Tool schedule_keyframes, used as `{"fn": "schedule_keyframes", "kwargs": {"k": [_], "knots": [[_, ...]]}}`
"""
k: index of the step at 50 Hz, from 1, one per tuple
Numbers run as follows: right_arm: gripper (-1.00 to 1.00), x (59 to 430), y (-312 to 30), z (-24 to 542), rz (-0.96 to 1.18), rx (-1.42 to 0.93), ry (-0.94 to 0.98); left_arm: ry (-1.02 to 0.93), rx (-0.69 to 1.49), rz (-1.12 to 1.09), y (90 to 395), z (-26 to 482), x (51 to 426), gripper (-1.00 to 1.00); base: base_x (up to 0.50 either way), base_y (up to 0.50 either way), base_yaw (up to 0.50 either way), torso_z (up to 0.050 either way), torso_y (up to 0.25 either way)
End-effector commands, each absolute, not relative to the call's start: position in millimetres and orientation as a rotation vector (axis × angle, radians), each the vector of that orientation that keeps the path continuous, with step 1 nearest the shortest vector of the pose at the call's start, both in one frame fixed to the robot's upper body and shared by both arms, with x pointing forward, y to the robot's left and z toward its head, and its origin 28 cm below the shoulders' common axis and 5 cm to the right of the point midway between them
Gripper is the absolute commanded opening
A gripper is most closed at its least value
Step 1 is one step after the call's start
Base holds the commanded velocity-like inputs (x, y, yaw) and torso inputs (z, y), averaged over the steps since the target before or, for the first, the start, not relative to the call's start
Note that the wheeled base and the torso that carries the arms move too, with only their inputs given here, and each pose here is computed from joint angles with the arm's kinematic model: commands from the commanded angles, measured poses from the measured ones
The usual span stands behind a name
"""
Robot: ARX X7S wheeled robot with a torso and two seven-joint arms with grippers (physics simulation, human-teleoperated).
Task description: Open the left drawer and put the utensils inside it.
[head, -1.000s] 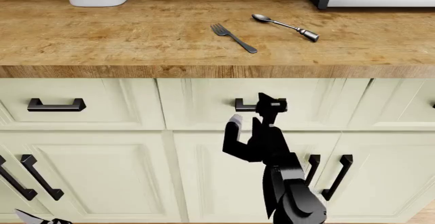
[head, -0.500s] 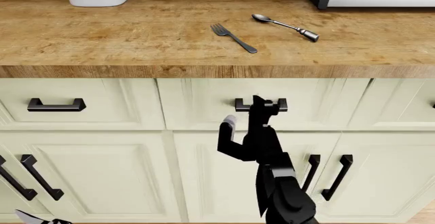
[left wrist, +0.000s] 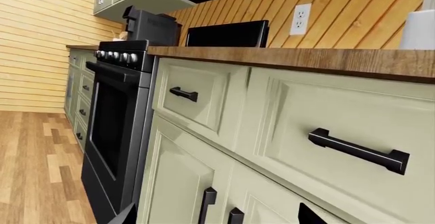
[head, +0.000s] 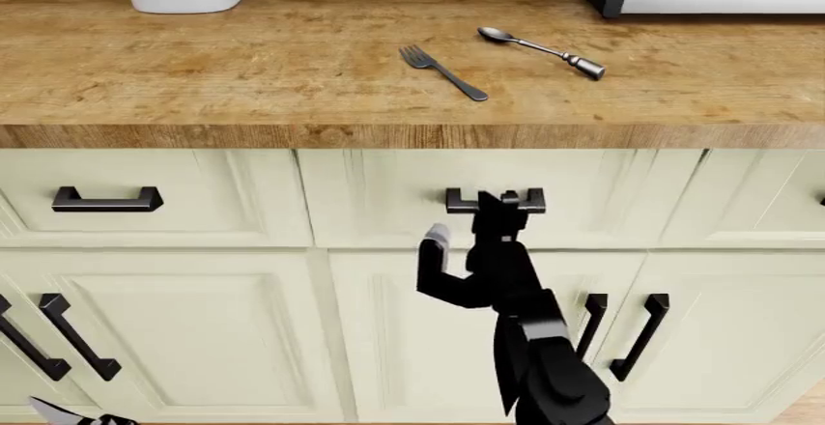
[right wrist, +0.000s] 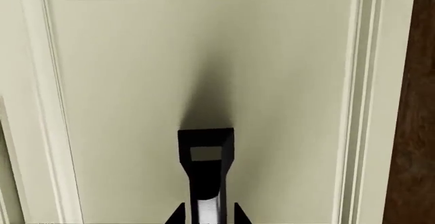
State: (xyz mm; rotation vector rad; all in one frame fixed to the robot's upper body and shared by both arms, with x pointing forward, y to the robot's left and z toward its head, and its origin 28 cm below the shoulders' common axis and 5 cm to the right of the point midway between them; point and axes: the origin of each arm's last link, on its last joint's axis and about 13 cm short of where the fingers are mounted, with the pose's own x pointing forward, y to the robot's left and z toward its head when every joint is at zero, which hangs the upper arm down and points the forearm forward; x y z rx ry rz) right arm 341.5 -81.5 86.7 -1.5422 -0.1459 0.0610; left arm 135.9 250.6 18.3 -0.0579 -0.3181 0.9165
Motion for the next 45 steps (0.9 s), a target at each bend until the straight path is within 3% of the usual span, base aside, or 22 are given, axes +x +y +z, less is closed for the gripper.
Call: {"fn": "schedule_keyframes", "kwargs": {"k": [1,45], "knots": [[-1.00,330,-83,68,0.160,-1.546,-0.126,-0.321,-0.057,0.917,250,19,136,1.00,0.00,0.00,0.00,0.000,0.000],[-1.00,280,-90,62,0.264,-1.503,-0.330,-0.325,-0.056,0.919,250,20,135,1.00,0.00,0.00,0.00,0.000,0.000]]}}
